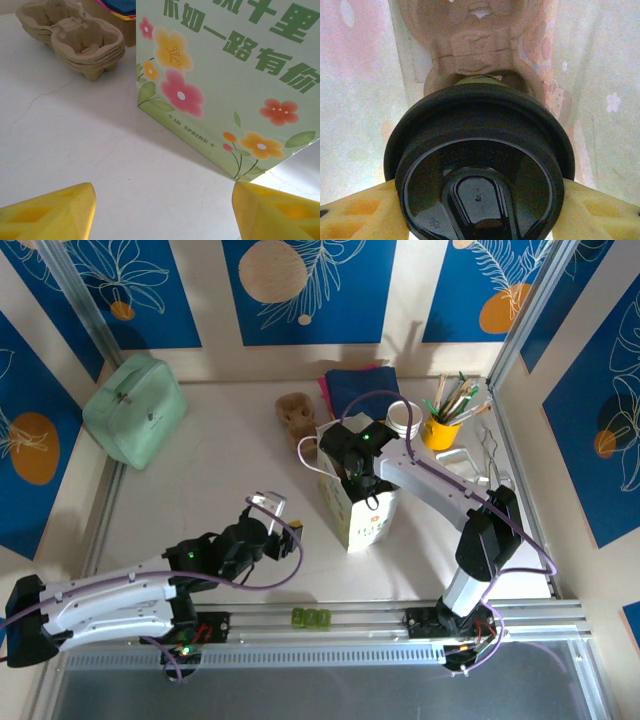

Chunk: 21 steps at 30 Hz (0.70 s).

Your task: Pack the takeout coffee

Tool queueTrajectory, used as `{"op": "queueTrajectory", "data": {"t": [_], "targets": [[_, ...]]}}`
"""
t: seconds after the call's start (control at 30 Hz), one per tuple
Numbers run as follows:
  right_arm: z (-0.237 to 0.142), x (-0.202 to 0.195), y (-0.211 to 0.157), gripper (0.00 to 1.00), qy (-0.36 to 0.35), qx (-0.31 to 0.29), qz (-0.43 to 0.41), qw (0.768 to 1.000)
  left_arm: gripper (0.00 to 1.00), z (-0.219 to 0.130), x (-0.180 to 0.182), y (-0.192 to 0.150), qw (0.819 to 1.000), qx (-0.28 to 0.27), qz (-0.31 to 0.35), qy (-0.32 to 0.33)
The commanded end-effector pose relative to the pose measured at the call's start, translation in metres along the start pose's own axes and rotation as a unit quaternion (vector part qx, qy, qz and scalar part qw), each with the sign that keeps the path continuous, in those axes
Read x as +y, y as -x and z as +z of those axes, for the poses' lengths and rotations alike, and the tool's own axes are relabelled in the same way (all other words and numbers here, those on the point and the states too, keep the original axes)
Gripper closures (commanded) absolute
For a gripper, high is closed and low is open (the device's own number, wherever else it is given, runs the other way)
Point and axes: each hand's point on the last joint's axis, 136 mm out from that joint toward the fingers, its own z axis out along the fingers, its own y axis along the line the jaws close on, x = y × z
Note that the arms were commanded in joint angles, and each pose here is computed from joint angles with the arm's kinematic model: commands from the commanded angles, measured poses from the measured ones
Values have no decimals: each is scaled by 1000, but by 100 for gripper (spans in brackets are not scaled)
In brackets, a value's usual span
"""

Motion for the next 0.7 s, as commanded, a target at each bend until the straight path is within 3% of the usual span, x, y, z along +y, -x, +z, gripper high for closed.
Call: {"op": "queueTrajectory", "data": {"t": [0.0,0.67], "targets": [[2,-2,-3,42,0,7,-1,1000,27,0,1,5,1000,-4,-3,4],[10,-5,0,42,-5,15,1,1000,27,0,1,6,1000,-5,0,5]]}}
